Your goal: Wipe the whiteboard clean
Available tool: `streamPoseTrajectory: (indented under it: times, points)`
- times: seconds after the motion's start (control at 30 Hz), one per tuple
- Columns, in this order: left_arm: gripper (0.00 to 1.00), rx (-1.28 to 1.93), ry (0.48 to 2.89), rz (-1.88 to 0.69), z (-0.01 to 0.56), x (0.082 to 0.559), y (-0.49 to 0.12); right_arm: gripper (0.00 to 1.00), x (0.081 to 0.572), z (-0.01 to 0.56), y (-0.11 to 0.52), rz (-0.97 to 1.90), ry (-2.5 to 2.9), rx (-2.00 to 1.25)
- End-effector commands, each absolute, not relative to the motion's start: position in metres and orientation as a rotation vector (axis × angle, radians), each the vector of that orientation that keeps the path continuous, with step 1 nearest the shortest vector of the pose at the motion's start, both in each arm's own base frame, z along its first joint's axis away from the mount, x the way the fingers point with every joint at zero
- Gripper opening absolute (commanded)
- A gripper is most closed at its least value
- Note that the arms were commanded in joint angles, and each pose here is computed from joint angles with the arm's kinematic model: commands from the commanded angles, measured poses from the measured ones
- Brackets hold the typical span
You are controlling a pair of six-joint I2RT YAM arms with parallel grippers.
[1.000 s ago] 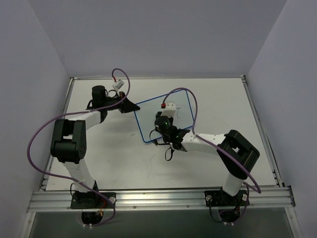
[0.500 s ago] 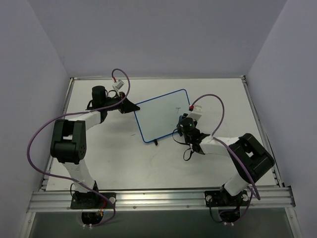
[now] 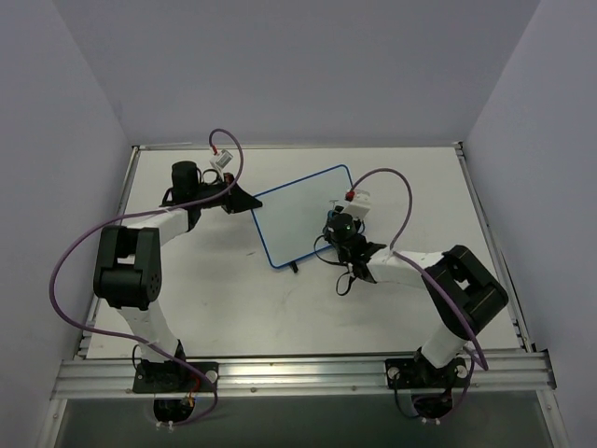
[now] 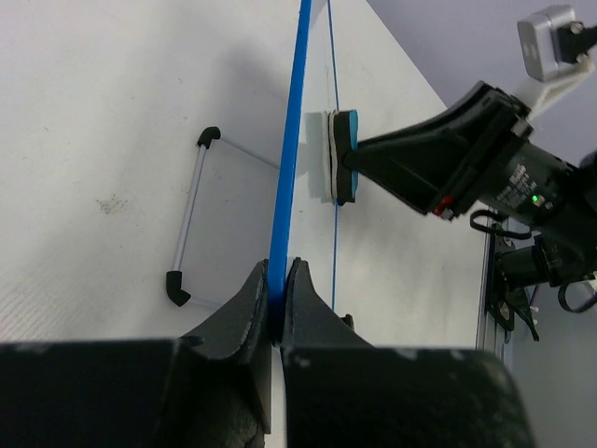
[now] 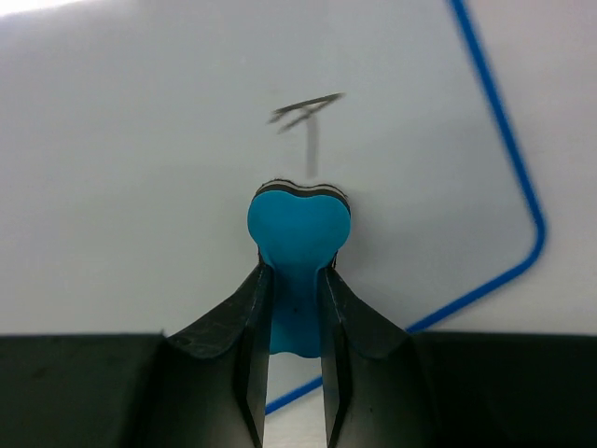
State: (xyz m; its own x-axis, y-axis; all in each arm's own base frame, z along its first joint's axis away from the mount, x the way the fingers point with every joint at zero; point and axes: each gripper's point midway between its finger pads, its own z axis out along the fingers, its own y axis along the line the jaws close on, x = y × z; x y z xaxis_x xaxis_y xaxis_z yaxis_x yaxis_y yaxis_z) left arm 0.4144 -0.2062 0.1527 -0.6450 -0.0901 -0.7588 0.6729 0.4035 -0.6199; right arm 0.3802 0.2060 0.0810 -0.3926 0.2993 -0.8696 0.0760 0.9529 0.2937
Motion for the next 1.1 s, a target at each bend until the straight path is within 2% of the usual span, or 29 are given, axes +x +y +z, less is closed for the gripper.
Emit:
streamPoseTrajectory:
  times: [0.0, 0.2, 0.57, 0.73, 0.87, 1.07]
  points:
    - [0.02, 0.628, 1.85, -1.083, 0.14, 0.43, -0.197, 0.0, 0.365, 0.096, 0.278, 0.403, 1.948, 0.161]
    - [0.02, 0.639, 1.847, -1.064, 0.143, 0.429, -0.196, 0.0, 0.358, 0.083, 0.292, 0.403, 1.958, 0.17]
    - [0.02, 0.633, 1.849, -1.071, 0.143, 0.43, -0.195, 0.0, 0.343, 0.039, 0.185, 0.259, 2.005, 0.454]
    - [0.02, 0.633, 1.854, -1.067, 0.143, 0.43, -0.194, 0.0, 0.334, 0.028, 0.162, 0.199, 2.027, 0.502]
    - [0.02, 0.634, 1.855, -1.063, 0.143, 0.429, -0.194, 0.0, 0.353, 0.045, 0.171, 0.241, 2.035, 0.45]
    - [0.02, 0.635, 1.855, -1.064, 0.143, 0.429, -0.194, 0.0, 0.401, 0.112, 0.198, 0.263, 1.961, 0.371]
